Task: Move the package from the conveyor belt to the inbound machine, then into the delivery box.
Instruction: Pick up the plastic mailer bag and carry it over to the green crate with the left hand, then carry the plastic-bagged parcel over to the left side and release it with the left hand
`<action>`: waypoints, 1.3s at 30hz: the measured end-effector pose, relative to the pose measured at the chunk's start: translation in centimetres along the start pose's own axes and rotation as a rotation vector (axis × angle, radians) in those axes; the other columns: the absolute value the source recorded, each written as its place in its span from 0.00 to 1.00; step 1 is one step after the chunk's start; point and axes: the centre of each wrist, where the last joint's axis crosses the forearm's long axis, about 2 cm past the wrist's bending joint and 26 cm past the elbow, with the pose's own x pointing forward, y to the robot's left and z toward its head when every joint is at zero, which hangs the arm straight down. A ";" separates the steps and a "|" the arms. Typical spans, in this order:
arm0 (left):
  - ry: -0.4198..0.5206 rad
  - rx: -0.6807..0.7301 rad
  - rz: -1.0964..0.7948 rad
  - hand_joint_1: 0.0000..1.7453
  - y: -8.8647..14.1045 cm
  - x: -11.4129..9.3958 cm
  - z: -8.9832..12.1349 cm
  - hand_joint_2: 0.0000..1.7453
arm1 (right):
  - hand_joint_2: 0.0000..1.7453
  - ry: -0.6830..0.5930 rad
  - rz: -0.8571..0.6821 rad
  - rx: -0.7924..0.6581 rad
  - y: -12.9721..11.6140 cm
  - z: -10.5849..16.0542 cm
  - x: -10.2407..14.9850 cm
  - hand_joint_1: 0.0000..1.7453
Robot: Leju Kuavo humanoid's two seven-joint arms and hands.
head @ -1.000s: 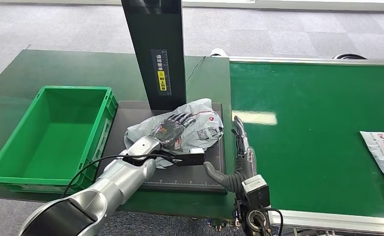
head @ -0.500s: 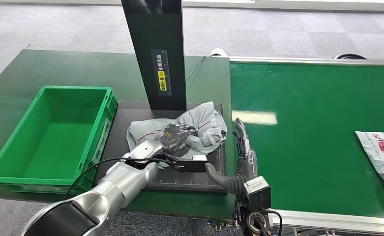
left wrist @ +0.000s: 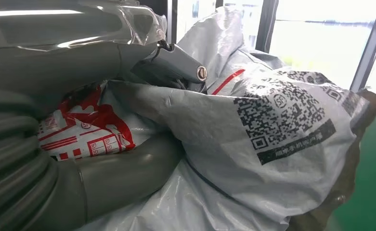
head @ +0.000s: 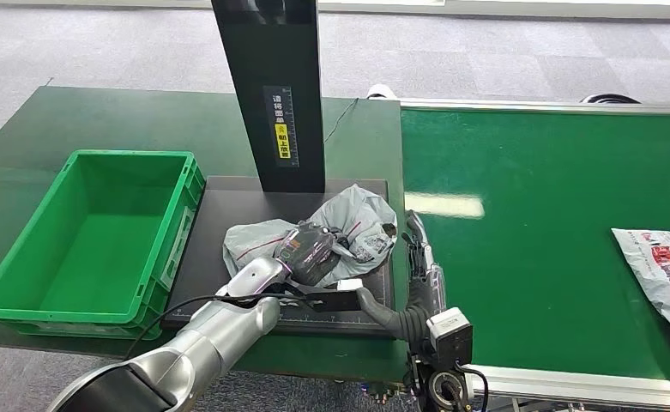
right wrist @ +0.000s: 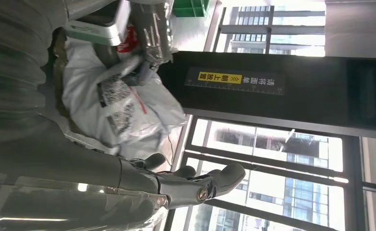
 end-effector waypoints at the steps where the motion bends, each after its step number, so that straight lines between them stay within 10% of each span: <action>1: -0.005 0.018 0.007 1.00 0.1 0.0 0.0 1.00 | 1.00 0.002 0.000 0.001 0.0 0.0 0.0 0.00; 14: -0.058 0.347 0.077 1.00 2.8 -1.3 -0.2 1.00 | 1.00 0.014 -0.013 0.006 0.1 0.3 -0.3 0.00; 39: -0.059 0.403 0.061 1.00 3.5 -2.1 0.4 1.00 | 1.00 0.022 -0.018 0.008 0.2 0.5 -0.4 0.00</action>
